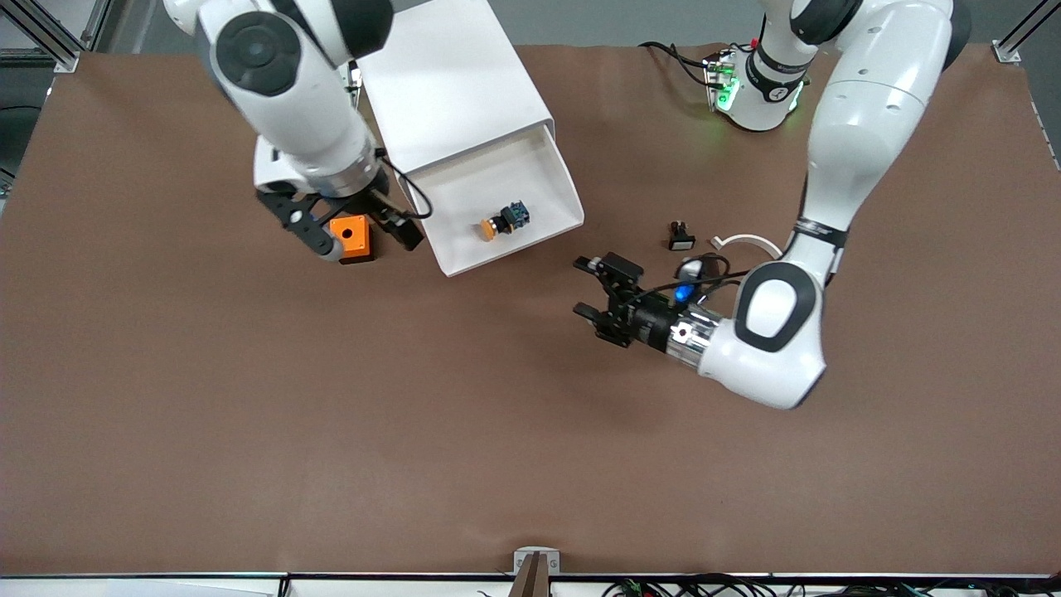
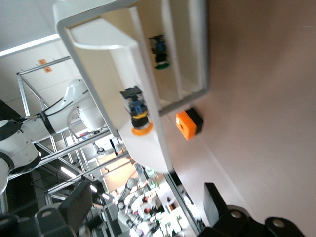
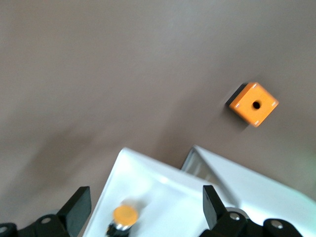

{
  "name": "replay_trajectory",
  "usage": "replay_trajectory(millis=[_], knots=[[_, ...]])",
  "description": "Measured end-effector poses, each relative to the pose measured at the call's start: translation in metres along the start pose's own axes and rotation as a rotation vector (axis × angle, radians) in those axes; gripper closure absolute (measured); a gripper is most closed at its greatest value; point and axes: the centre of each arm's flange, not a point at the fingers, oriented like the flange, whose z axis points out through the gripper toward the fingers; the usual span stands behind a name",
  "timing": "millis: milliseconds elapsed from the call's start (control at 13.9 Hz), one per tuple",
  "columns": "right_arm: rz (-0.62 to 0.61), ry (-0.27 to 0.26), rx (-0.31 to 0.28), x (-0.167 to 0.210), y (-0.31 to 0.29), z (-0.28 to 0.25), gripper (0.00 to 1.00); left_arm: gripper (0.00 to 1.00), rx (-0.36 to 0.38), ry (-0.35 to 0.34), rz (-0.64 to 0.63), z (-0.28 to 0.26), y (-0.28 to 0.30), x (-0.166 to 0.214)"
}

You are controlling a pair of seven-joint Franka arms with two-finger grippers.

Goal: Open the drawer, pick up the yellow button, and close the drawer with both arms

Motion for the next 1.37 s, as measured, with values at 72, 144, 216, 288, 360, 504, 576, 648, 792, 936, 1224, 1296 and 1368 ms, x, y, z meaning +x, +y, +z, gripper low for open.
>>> replay_trajectory(millis=[72,144,216,288,360,504,576,648,792,936,1224,1296,1368], knots=[[0.024,0.004,0.014,-0.019,-0.007,0.008,0.00,0.00,-0.024,0.006,0.036,-0.019,0.003,0.006],[0.044,0.006,0.021,-0.036,-0.015,0.018,0.00,0.00,-0.050,0.024,0.069,-0.034,0.004,0.012],[0.059,0.008,0.023,-0.050,-0.022,0.030,0.00,0.00,-0.072,0.050,0.106,-0.046,0.003,0.018],[0.072,0.010,0.023,-0.062,-0.029,0.043,0.00,0.00,-0.097,0.085,0.159,-0.055,0.002,0.022],[0.078,0.012,0.020,-0.073,-0.035,0.056,0.00,0.00,-0.130,0.131,0.216,-0.062,0.000,0.025],[0.071,0.016,0.003,-0.092,-0.044,0.081,0.00,0.00,-0.218,0.284,0.309,-0.073,-0.004,0.033],[0.065,0.017,-0.006,-0.100,-0.047,0.089,0.00,0.00,-0.266,0.389,0.347,-0.077,-0.002,0.040],[0.067,0.018,-0.010,-0.106,-0.048,0.095,0.00,0.00,-0.307,0.506,0.389,-0.081,0.002,0.047],[0.082,0.020,-0.008,-0.116,-0.051,0.102,0.00,0.00,-0.340,0.699,0.496,-0.087,0.008,0.056],[0.103,0.023,-0.002,-0.130,-0.055,0.114,0.00,0.00,-0.327,0.777,0.582,-0.094,0.011,0.061],[0.117,0.032,-0.014,-0.147,-0.060,0.141,0.00,0.00,-0.244,0.992,0.837,-0.109,0.014,0.068],[0.118,0.033,-0.016,-0.146,-0.060,0.143,0.01,0.00,-0.217,1.039,0.906,-0.108,0.009,0.065],[0.120,0.033,-0.016,-0.145,-0.060,0.143,0.03,0.00,-0.195,1.067,0.965,-0.107,0.002,0.060]])
